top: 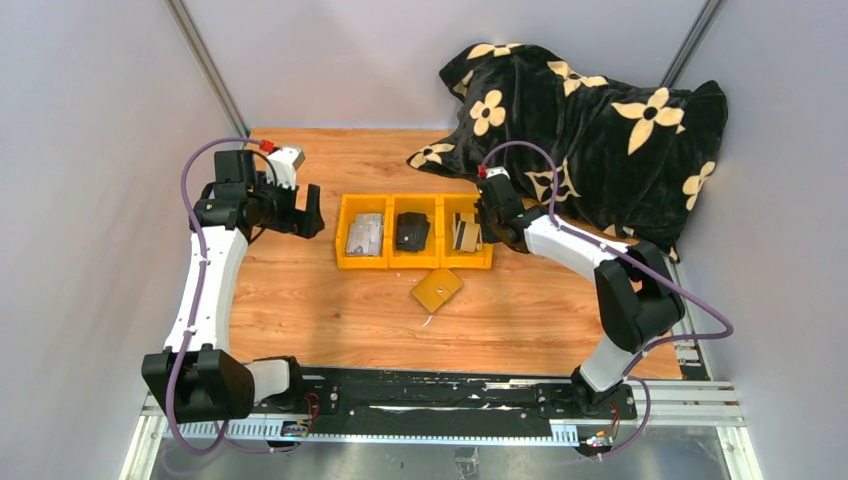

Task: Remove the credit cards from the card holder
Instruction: Move the storage box to the center of the board.

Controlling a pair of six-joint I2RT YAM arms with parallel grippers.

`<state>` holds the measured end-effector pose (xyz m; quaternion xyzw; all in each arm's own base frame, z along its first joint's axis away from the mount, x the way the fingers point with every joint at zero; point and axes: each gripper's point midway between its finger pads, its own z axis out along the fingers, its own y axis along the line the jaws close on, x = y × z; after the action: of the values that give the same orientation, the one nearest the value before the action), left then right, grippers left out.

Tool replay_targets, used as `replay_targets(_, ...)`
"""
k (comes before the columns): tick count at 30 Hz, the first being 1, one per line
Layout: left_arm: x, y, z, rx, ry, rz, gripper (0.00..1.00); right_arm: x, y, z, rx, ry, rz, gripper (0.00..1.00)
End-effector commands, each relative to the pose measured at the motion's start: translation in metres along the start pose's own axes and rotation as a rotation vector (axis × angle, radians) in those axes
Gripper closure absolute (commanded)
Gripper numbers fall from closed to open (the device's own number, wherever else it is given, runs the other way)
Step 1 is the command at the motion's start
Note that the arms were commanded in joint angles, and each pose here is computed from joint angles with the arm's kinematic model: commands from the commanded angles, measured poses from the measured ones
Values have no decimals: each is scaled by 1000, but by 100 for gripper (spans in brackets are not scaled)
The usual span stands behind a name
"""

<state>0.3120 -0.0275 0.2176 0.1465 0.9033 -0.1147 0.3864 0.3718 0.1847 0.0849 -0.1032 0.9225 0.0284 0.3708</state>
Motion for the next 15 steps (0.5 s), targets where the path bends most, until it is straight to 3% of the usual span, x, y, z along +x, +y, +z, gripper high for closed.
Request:
replay_targets(1,9,-3,-3,12,15,11,0,-4,-24,3,95,26,18,99)
replay_targets(3,11,-6,-3,27,21,22,0,-8,-20,-3,70,9,38,94)
replay_targets(4,11,-7,-4,35,22,28,0,-11,-18,-6,60,-5,41,86)
replay_targets(5,12,-8,-4,38,24,32,0,-13,-19,-9,61,-20,48,75)
replay_targets(8,11,-8,-6,37,22,33,0,-18,-25,-21,87,-49,62,23)
replay_targets(15,7,-13,-9,59,15,27,0,-11,7,-83,47,-180,52,18)
